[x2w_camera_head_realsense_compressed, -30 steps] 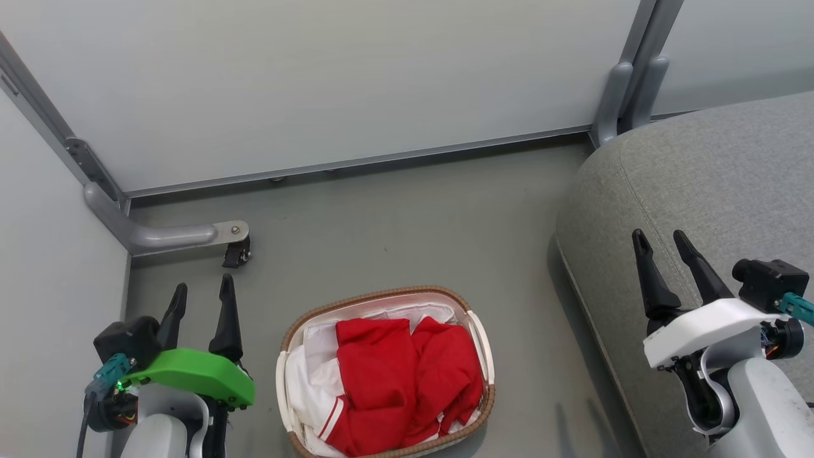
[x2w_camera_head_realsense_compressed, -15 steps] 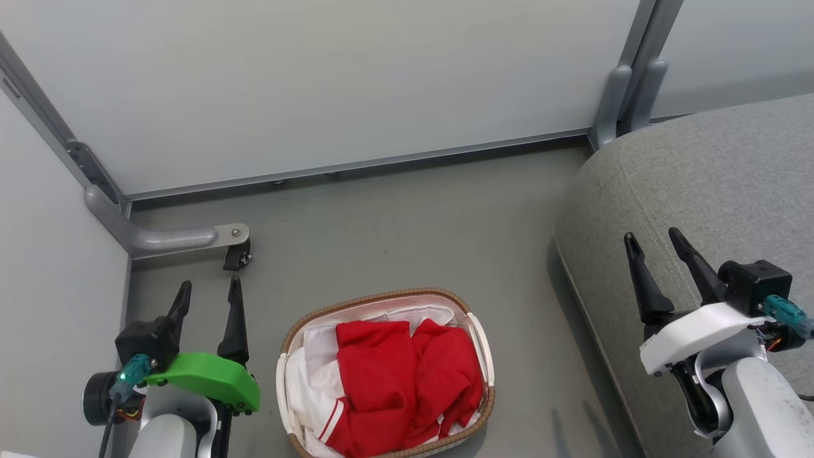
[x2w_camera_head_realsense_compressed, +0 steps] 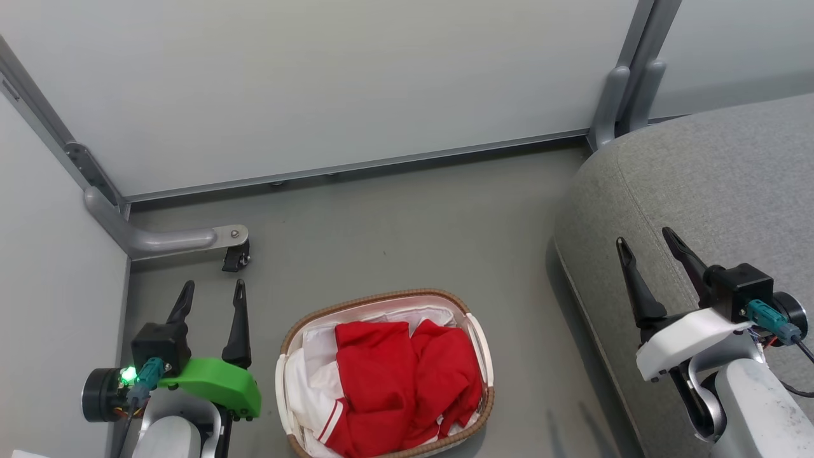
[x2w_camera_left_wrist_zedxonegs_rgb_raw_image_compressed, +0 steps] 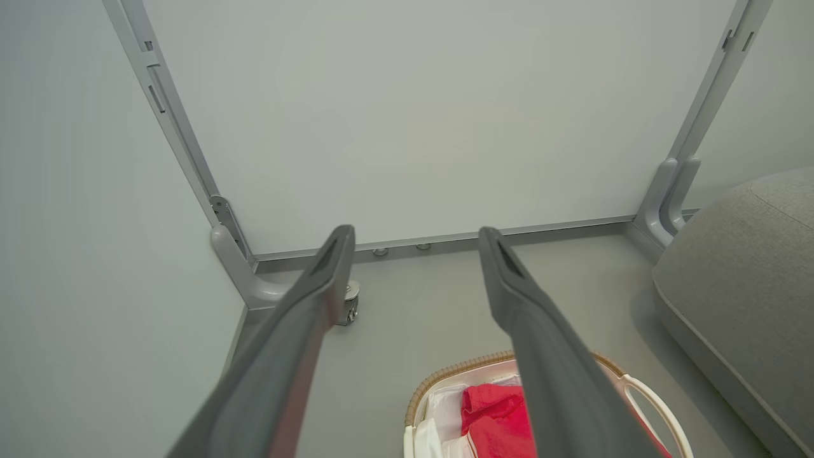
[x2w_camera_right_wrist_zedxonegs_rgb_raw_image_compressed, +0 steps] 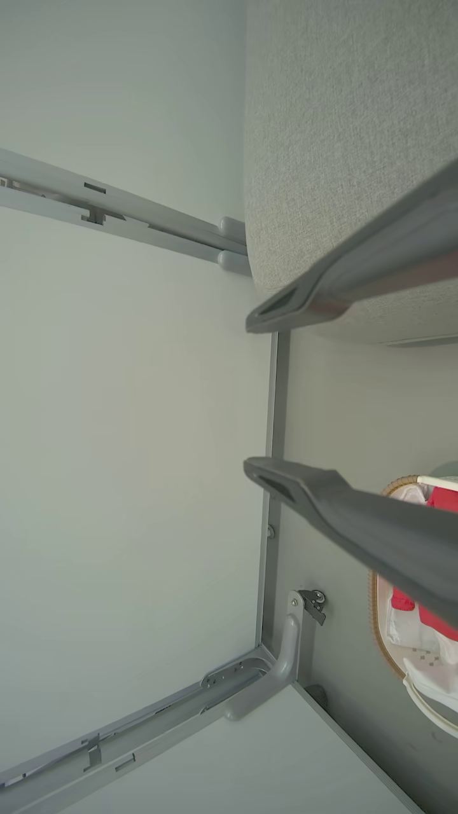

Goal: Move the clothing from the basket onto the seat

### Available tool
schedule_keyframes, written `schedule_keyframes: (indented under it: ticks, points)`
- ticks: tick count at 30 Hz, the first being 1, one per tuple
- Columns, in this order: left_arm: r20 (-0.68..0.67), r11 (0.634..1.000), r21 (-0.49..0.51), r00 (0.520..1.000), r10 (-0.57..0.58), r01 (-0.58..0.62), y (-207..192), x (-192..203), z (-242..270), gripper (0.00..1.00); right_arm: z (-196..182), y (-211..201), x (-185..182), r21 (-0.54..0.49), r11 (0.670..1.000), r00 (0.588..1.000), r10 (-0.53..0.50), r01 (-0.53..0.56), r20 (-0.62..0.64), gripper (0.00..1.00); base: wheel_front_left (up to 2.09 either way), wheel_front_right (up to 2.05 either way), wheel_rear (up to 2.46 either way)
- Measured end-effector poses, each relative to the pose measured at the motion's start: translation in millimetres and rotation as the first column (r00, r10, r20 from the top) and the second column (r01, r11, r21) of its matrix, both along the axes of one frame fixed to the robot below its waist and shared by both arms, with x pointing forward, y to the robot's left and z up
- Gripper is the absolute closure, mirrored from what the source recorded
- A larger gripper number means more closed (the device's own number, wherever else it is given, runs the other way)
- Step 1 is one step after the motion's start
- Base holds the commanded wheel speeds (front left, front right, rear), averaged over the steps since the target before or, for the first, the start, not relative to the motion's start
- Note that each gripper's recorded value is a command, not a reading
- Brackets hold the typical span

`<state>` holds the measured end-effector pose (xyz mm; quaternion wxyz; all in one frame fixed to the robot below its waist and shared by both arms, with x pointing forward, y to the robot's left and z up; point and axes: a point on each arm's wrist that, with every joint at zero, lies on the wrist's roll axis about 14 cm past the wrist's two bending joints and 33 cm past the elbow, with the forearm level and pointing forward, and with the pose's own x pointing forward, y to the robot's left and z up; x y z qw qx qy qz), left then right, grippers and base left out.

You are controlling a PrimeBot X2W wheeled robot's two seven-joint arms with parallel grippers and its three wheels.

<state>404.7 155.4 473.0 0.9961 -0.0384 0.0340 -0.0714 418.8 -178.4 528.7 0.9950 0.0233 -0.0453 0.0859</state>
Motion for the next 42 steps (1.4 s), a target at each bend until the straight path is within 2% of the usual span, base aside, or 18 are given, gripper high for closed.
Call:
schedule_keyframes:
  ticks: [11, 20, 31, 42]
  points:
    - [-0.010, 0.998, 0.061, 1.000, -0.015, 0.015, -2.7, 2.8, -10.4, 0.00, -2.2, 1.8, 6.5, -0.084, 0.996, 1.000, 0.015, -0.014, 0.015, 0.00, 0.00, 0.00, 0.00]
    - [-0.046, 0.990, 0.102, 0.995, -0.092, 0.096, -25.5, 23.1, -30.0, 0.00, 5.2, 5.3, 27.7, -0.130, 0.991, 0.998, 0.027, -0.019, 0.060, 0.00, 0.00, 0.00, 0.00]
    - [-0.122, 0.976, 0.073, 0.973, -0.197, 0.207, -65.2, 59.2, -70.3, 0.00, 0.3, 2.2, 54.9, -0.132, 0.991, 0.997, 0.015, -0.005, 0.077, 0.00, 0.00, 0.00, 0.00]
    - [-0.250, 0.946, 0.048, 0.921, -0.298, 0.320, -99.0, 82.3, -139.6, 0.00, -19.9, -1.2, 80.2, -0.133, 0.991, 0.998, 0.000, 0.009, 0.062, 0.00, 0.00, 0.00, 0.00]
